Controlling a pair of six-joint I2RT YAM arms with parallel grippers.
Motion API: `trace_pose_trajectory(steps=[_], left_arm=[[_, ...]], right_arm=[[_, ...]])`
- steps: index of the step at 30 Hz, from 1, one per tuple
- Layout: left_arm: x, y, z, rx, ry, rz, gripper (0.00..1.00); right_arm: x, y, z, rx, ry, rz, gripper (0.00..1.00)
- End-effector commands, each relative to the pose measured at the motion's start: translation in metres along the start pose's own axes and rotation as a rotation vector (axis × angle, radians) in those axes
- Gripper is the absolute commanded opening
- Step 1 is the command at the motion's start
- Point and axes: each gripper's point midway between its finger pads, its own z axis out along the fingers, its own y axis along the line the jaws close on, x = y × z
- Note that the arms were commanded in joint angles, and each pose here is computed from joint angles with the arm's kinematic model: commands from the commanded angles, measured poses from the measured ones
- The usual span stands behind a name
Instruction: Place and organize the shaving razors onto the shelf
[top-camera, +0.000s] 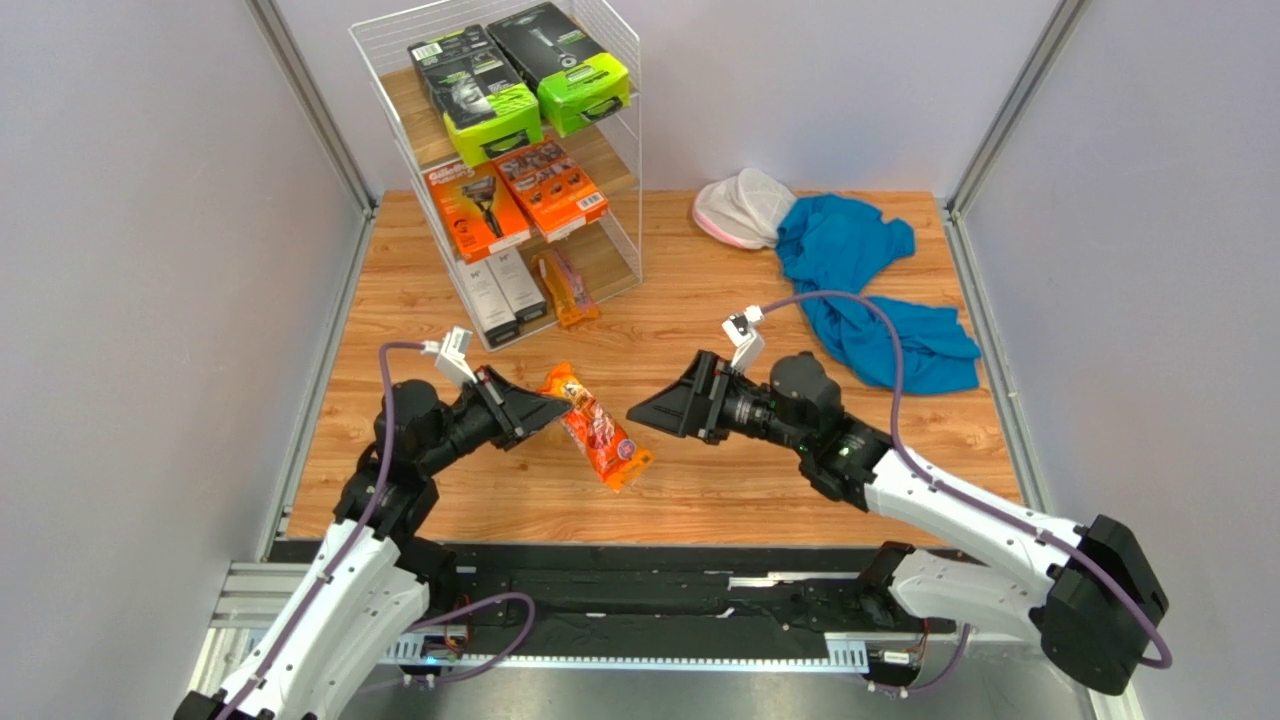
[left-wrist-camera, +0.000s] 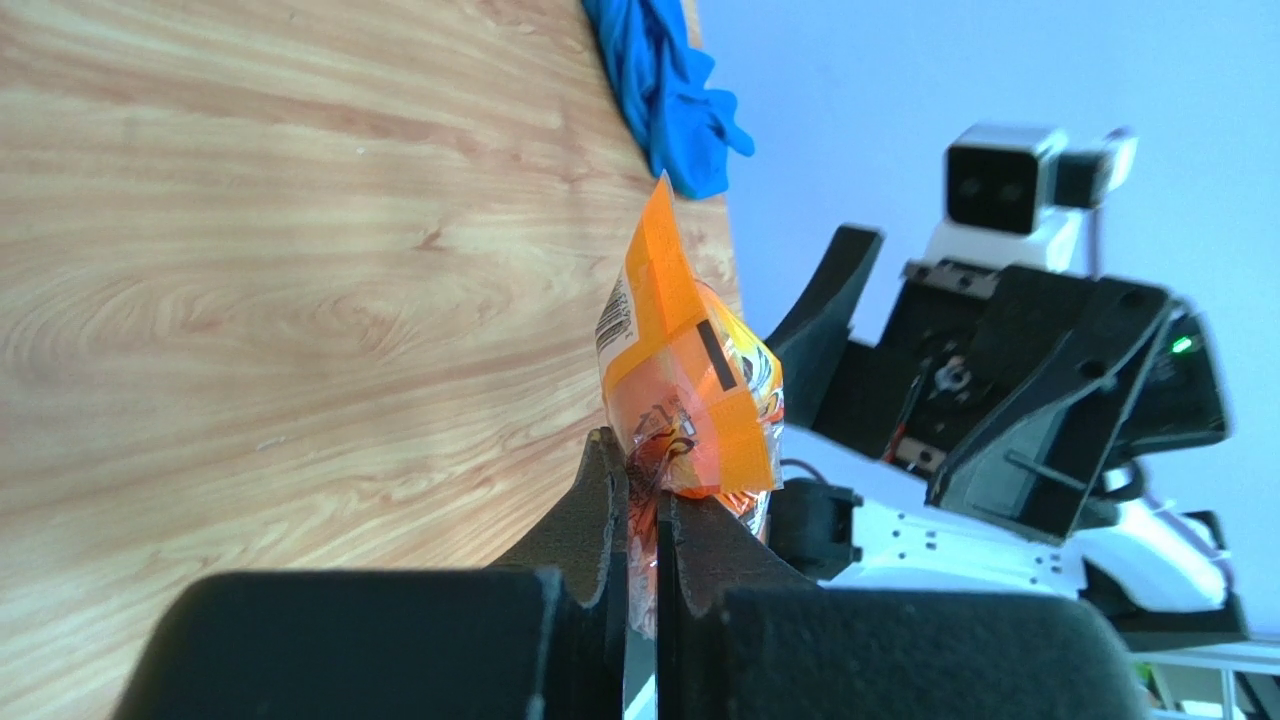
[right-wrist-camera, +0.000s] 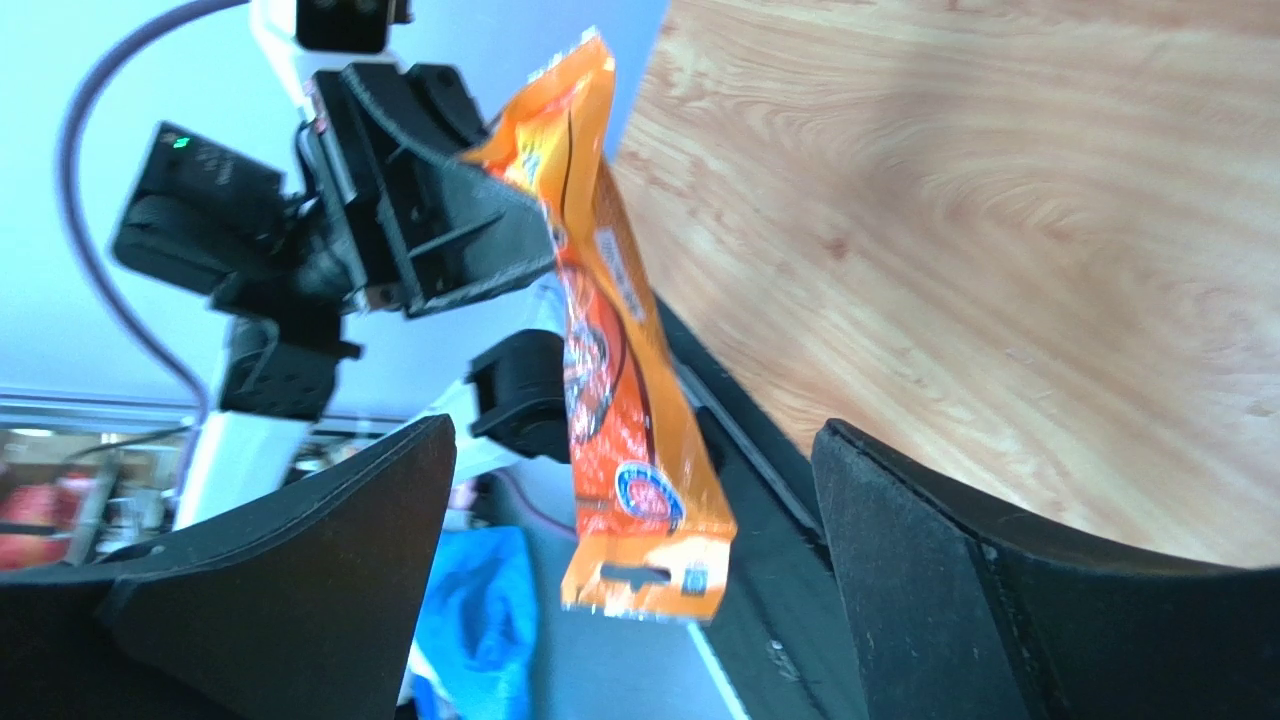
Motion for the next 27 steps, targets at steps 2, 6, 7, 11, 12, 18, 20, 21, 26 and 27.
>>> trace_pose_trajectory(steps=[2, 6, 7, 11, 12, 18, 20, 21, 26, 27], left_arm=[[-0.022, -0.037, 0.006, 0.157, -0.072, -0.007, 0.0], [-0.025, -0.042, 0.007, 0.184, -0.076, -0.015, 0.0], [-0.024, -0.042, 0.008, 0.185, -0.073, -0.016, 0.0], [-0.024, -0.041, 0.009, 0.191, -0.077, -0.028, 0.0], [-0.025, -0.042, 0.009, 0.192, -0.08, -0.028, 0.0], [-0.024, -0.037, 0.009, 0.182, -0.084, -0.036, 0.0], [-0.023, -0.036, 0.009, 0.182, -0.083, -0.036, 0.0], [-0.023, -0.036, 0.01, 0.183, -0.083, -0.036, 0.0], [-0.021, -0.033, 0.01, 0.179, -0.077, -0.039, 0.0], [-0.021, -0.032, 0.01, 0.175, -0.078, -0.037, 0.0]], right_arm=[[-0.018, 0.039, -0.011, -0.263, -0.139, 0.198, 0.91], [-0.011, 0.033, -0.013, -0.327, -0.146, 0.279, 0.89], [-0.009, 0.033, -0.01, -0.33, -0.134, 0.286, 0.88], [-0.007, 0.049, -0.003, -0.356, -0.11, 0.274, 0.83], [-0.008, 0.05, -0.002, -0.36, -0.111, 0.275, 0.79], [-0.004, 0.059, 0.005, -0.402, -0.08, 0.294, 0.52], [-0.002, 0.061, 0.008, -0.41, -0.064, 0.298, 0.42], [0.0, 0.058, 0.012, -0.399, -0.055, 0.304, 0.3], [0.005, 0.055, 0.017, -0.382, -0.033, 0.313, 0.0], [0.004, 0.056, 0.016, -0.383, -0.039, 0.305, 0.0]])
